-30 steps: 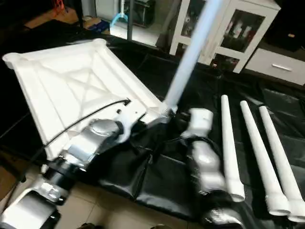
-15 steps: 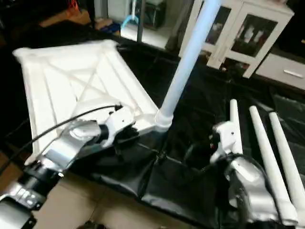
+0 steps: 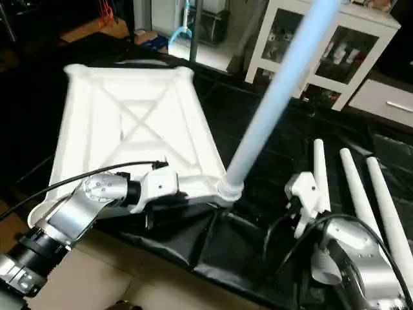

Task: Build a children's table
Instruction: Pick table leg

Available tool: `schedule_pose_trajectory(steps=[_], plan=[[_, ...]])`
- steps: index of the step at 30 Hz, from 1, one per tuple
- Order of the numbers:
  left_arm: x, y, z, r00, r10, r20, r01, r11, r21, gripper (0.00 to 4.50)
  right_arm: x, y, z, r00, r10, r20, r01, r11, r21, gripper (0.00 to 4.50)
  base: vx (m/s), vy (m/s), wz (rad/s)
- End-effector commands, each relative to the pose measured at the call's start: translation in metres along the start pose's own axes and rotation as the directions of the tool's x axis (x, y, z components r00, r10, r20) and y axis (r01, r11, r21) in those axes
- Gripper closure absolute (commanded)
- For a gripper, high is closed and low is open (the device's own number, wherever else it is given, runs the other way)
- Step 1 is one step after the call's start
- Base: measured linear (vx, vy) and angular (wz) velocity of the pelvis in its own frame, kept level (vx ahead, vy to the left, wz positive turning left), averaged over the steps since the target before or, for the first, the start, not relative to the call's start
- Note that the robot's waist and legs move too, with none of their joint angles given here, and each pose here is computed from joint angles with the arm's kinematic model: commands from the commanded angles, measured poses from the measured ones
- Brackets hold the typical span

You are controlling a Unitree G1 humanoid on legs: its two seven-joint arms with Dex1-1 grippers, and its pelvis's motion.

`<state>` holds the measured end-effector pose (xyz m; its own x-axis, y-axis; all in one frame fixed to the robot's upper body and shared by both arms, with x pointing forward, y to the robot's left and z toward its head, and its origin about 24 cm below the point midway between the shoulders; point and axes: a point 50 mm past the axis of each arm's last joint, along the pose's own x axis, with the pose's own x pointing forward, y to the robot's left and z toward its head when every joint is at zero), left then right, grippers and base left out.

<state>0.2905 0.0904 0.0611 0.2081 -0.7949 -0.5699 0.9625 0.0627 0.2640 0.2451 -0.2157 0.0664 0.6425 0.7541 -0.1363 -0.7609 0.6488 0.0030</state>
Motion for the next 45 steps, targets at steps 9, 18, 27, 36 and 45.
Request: schedule_pose_trajectory(steps=[9,18,27,36,45], plan=[[0.014,-0.019,0.005,0.991,-0.136,0.018,0.134,0.989,0.063,4.5,0.004,0.002,-0.003,0.998,0.055,-0.025,-0.054,0.998,0.037,0.09,0.0,0.0,0.0],[0.014,-0.015,0.004,0.991,-0.133,-0.003,0.132,0.989,0.072,4.5,0.007,0.0,-0.004,0.996,0.079,-0.038,-0.078,0.996,0.042,0.09,0.0,0.0,0.0],[0.012,-0.015,0.0,0.99,-0.14,-0.017,0.141,0.988,0.066,4.5,0.013,-0.007,-0.008,0.996,0.081,-0.04,-0.077,0.994,0.079,0.6,0.0,0.0,0.0],[0.01,-0.016,-0.001,0.99,-0.143,-0.016,0.144,0.988,0.058,4.5,0.012,-0.008,-0.009,0.995,0.094,-0.041,-0.091,0.992,0.085,1.3,0.0,0.0,0.0],[0.009,-0.017,-0.003,0.987,-0.16,-0.024,0.161,0.985,0.054,4.5,0.011,-0.007,-0.01,0.992,0.118,-0.04,-0.113,0.989,0.097,2.16,0.0,0.0,0.0]])
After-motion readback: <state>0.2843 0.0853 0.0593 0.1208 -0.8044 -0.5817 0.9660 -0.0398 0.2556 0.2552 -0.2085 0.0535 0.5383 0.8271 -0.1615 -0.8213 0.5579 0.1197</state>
